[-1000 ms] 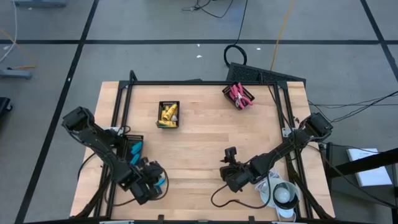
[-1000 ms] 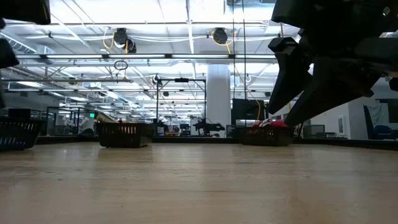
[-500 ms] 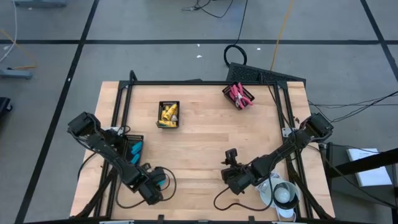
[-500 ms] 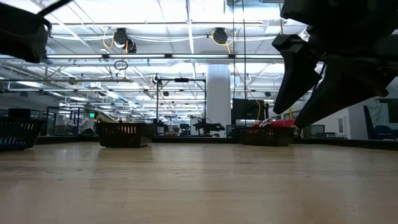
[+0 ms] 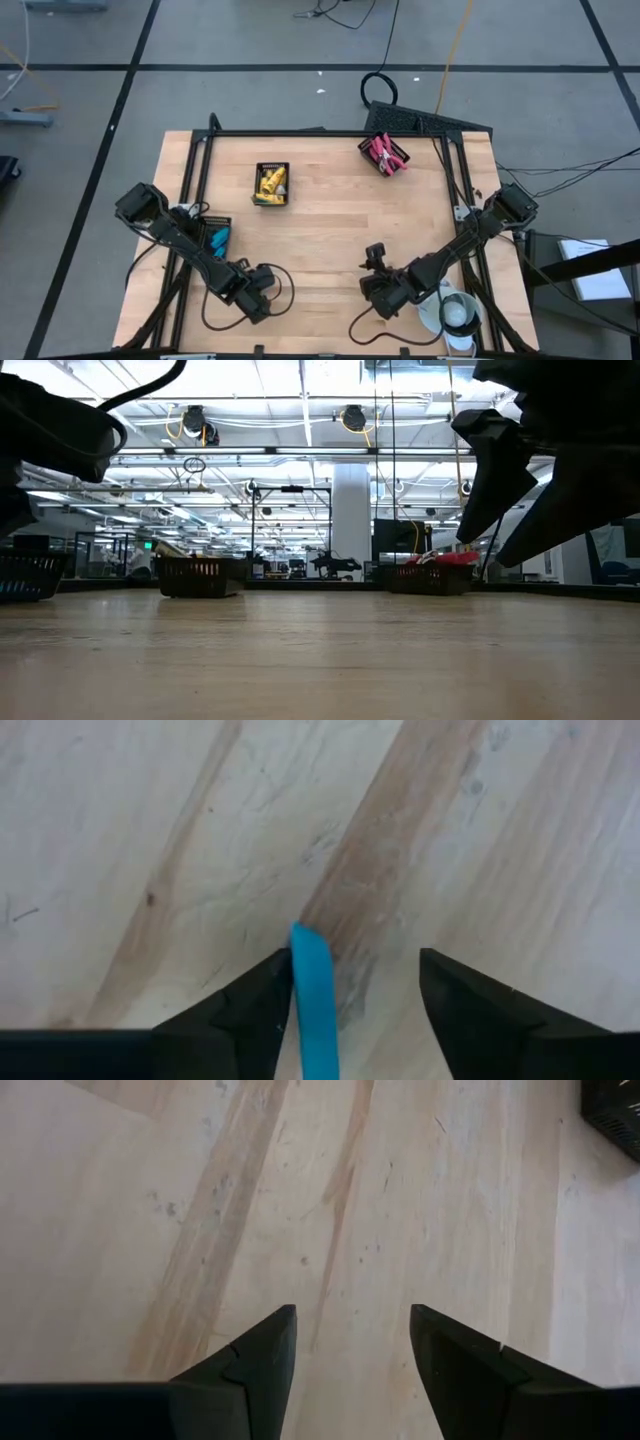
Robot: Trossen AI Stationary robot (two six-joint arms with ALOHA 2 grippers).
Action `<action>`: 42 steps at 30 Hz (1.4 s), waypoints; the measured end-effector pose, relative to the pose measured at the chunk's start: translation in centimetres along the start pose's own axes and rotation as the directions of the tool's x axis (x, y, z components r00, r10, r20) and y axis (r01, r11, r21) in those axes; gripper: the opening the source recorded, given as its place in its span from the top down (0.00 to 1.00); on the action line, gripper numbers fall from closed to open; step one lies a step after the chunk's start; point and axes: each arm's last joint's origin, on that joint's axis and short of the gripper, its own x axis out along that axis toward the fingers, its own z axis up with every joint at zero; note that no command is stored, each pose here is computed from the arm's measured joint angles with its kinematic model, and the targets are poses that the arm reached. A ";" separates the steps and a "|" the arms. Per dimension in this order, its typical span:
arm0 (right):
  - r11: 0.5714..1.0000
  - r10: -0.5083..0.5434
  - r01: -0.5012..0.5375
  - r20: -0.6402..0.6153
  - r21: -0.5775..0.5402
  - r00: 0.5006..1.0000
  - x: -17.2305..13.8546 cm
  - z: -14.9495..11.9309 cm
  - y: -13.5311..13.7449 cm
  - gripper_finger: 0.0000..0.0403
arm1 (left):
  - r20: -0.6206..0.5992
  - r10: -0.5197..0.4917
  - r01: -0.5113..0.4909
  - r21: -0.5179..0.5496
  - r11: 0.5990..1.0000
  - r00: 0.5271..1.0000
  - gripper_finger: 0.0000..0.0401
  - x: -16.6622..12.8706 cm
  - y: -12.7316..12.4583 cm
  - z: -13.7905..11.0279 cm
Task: Pick & Place School Supplies
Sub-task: Put the blue eraser into the bottom black bin
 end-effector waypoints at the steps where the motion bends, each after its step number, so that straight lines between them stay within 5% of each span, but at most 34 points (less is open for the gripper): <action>1: 1.000 0.000 0.000 0.002 0.001 1.000 0.0 0.0 0.1 0.54 | -0.004 0.006 -0.006 -0.009 1.000 1.000 0.46 0.0 0.0 0.0; 5: 1.000 -0.019 0.019 0.005 -0.005 1.000 -0.2 -0.1 0.2 0.54 | -0.030 0.026 -0.027 -0.032 0.999 0.999 0.59 -0.5 0.4 -0.6; 11: 1.000 -0.021 0.021 0.005 0.000 1.000 -0.2 -0.1 0.2 0.54 | -0.041 0.047 -0.049 -0.038 0.998 0.998 0.92 -0.9 0.6 -1.2; 17: 1.000 -0.021 0.021 0.005 0.002 1.000 -0.1 -0.1 0.2 0.54 | -0.044 0.033 -0.035 -0.052 0.998 0.998 0.92 -1.6 0.8 -1.0; 24: 1.000 -0.028 0.027 0.011 0.005 1.000 -0.1 0.0 0.2 0.54 | 0.001 0.097 -0.096 -0.083 0.992 0.995 0.92 -6.9 1.3 -1.0; 35: 0.999 -0.043 0.042 0.016 0.003 0.999 -0.1 0.0 0.1 0.54 | 0.014 0.361 -0.358 -0.090 0.929 0.932 0.92 -9.8 3.5 -1.2; 42: 0.999 -0.042 0.042 0.015 0.006 0.999 -0.1 0.0 0.1 0.54 | -0.009 0.509 -0.507 -0.113 0.854 0.860 0.92 -10.6 5.1 -1.9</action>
